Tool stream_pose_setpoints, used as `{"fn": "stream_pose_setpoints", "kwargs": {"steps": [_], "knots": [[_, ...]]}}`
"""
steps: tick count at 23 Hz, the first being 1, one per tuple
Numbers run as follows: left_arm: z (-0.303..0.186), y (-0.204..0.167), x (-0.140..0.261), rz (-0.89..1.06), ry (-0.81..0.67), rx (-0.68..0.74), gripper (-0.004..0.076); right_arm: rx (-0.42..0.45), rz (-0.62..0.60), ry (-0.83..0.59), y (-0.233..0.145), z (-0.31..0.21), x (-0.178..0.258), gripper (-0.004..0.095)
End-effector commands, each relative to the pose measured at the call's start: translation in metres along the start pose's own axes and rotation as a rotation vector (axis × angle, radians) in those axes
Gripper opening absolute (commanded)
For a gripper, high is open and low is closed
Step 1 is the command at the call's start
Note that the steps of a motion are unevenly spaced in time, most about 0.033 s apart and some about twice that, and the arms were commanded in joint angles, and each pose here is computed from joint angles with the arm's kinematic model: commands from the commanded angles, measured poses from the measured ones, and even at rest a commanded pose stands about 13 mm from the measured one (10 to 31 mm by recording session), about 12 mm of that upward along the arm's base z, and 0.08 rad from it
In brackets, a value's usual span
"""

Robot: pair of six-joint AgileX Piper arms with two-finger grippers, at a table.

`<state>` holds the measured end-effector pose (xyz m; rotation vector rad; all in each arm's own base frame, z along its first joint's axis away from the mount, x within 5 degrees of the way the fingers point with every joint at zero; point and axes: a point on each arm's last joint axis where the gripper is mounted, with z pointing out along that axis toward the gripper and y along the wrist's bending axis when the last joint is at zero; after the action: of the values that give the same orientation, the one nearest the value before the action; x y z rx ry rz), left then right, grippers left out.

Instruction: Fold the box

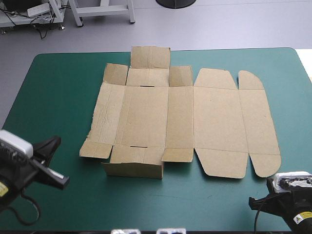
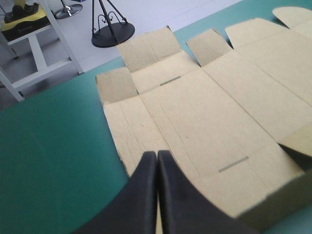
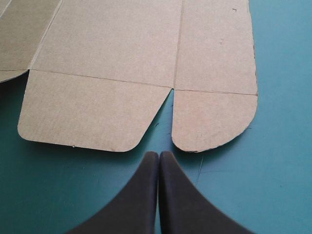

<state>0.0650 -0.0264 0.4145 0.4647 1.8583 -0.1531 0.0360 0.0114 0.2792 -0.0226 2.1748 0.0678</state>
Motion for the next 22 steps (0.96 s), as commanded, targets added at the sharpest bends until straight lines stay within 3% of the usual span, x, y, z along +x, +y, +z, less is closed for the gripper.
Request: {"fn": "stream_pose_setpoints", "kwargs": {"steps": [1, 6, 10, 15, 22], "knots": [[0.033, 0.016, -0.050, -0.020, -0.076, -0.054, -0.0010, 0.000, -0.006, -0.070, 0.000, -0.003, -0.011, -0.0005], [0.137, 0.041, -0.070, -0.129, 0.236, -0.102, -0.0010, 0.000, -0.006, -0.070, 0.000, -0.003, -0.011, -0.0005], [0.201, 0.069, -0.064, -0.325, 0.456, 0.020, -0.0010, 0.007, -0.011, -0.070, -0.001, -0.003, -0.011, -0.0005], [0.229, 0.120, -0.037, -0.614, 0.619, 0.190, -0.0010, 0.007, -0.011, -0.070, -0.001, -0.003, -0.011, -0.0005], [0.240, 0.158, -0.008, -0.743, 0.643, 0.164, -0.0010, 0.012, -0.013, -0.073, -0.001, -0.003, -0.011, -0.0005]]}}
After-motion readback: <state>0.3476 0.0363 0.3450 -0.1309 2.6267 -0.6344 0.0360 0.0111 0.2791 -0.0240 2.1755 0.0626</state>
